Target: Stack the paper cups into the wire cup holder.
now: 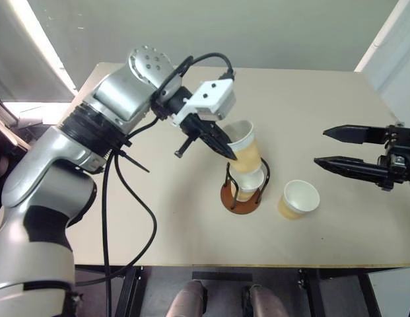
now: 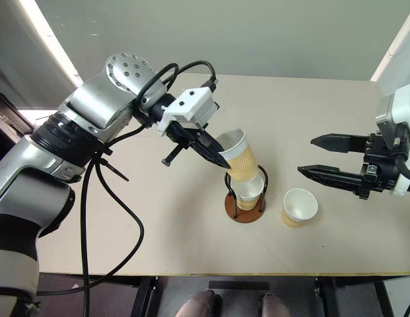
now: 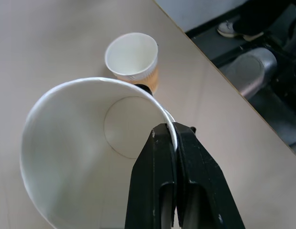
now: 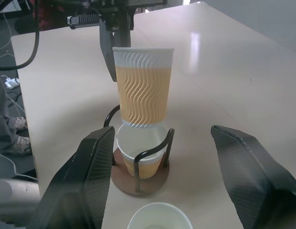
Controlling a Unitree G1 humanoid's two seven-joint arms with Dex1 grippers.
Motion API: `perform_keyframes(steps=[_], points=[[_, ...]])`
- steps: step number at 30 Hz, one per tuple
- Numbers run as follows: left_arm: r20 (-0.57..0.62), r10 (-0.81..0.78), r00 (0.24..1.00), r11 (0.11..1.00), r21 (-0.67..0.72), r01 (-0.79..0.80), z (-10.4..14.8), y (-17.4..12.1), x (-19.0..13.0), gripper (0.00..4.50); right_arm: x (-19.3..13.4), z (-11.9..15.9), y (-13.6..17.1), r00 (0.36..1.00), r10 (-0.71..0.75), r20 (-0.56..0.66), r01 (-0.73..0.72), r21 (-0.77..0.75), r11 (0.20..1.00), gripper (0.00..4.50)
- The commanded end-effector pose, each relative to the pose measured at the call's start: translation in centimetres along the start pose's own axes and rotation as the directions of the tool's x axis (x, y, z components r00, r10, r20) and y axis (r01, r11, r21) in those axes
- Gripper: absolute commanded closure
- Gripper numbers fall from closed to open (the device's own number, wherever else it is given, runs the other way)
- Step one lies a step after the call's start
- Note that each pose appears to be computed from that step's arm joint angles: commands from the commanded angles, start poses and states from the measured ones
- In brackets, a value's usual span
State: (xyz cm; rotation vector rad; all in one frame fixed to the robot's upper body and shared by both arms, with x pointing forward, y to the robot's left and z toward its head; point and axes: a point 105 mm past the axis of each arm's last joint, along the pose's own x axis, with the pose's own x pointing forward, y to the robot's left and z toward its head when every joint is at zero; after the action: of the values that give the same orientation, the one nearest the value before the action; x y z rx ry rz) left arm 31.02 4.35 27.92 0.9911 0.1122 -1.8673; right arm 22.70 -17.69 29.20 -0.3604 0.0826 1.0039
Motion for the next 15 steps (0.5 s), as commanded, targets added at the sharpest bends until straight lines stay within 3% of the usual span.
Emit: perform_keyframes(steps=[1, 15], points=[[-0.017, -0.037, 0.999, 0.997, 0.070, 0.038, 0.9, -0.1, -0.2, 4.48, -0.6, 1.2, 0.4, 0.999, -0.014, 0.037, 0.016, -0.050, 0.999, 1.17], [-0.082, -0.077, 0.994, 0.991, 0.103, 0.085, -0.2, 0.2, 1.1, 4.48, 0.3, 2.9, 1.1, 0.995, 0.079, 0.064, -0.072, -0.097, 0.993, 1.17]])
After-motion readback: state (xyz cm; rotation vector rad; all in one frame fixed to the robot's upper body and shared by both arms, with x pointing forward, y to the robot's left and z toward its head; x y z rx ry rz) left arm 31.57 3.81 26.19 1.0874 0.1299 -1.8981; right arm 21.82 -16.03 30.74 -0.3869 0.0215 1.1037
